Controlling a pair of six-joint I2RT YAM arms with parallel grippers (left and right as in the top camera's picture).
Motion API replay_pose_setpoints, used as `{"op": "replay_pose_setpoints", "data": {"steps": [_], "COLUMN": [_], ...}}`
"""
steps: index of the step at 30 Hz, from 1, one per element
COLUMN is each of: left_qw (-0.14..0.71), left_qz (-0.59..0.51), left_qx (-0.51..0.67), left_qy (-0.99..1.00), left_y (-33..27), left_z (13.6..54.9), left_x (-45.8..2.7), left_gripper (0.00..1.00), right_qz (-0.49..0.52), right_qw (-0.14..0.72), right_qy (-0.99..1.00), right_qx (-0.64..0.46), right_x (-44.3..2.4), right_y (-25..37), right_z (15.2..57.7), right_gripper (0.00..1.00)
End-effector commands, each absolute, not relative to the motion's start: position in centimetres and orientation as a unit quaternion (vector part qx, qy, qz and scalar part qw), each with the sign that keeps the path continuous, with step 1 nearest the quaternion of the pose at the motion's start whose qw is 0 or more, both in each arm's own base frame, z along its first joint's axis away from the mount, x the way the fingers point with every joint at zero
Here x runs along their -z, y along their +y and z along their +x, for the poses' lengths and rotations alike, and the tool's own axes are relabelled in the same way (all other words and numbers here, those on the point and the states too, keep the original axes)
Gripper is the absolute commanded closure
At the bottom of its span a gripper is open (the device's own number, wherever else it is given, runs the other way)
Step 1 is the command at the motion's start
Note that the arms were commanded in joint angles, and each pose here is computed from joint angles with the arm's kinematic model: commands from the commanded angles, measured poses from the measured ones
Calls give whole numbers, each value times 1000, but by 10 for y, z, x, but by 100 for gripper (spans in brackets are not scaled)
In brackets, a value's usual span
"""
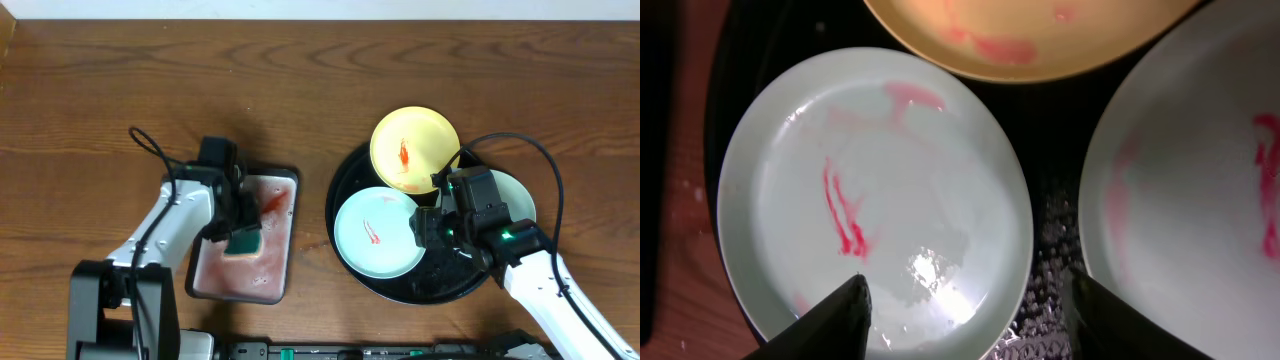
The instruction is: Clean dirty plates on tray and stack at the side
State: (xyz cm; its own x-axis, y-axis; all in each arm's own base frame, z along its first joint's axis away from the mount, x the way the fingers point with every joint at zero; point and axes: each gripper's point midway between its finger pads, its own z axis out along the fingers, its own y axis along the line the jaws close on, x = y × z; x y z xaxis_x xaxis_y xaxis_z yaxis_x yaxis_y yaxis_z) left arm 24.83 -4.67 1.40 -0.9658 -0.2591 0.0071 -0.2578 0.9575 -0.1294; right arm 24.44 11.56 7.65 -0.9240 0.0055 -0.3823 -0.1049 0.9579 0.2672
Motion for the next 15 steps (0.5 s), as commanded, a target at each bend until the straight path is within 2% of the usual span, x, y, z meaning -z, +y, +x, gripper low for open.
{"op": "replay_pose_setpoints", "data": {"steps": [1, 4, 7, 8, 9, 15], "left_qw": [2, 9, 21, 24, 27, 22], "left_qz": [-162, -171, -163, -159, -152, -116], "left_qx": [-29, 1, 38, 39, 39, 39], "left_qy": [986, 985, 986, 986, 987, 992], "left_y": [-14, -24, -40, -42, -44, -56], "left_z": [235, 241, 250, 251, 252, 250], "left_x": [3, 4, 3, 3, 3, -1], "left_gripper": [49, 55, 75, 87, 92, 93], "right_qz": [-36, -37, -36, -34, -32, -30], "right_qw": [192, 189, 182, 180, 176, 156], "right_qy": [970, 971, 973, 973, 974, 979], "right_qx": [-143, -141, -139, -138, -137, -131], "right_x": [-81, -79, -75, -74, -72, -62], "right_y": [116, 116, 116, 115, 115, 115], "right_z": [243, 242, 242, 242, 242, 240], "right_gripper": [38, 36, 36, 36, 36, 38]}}
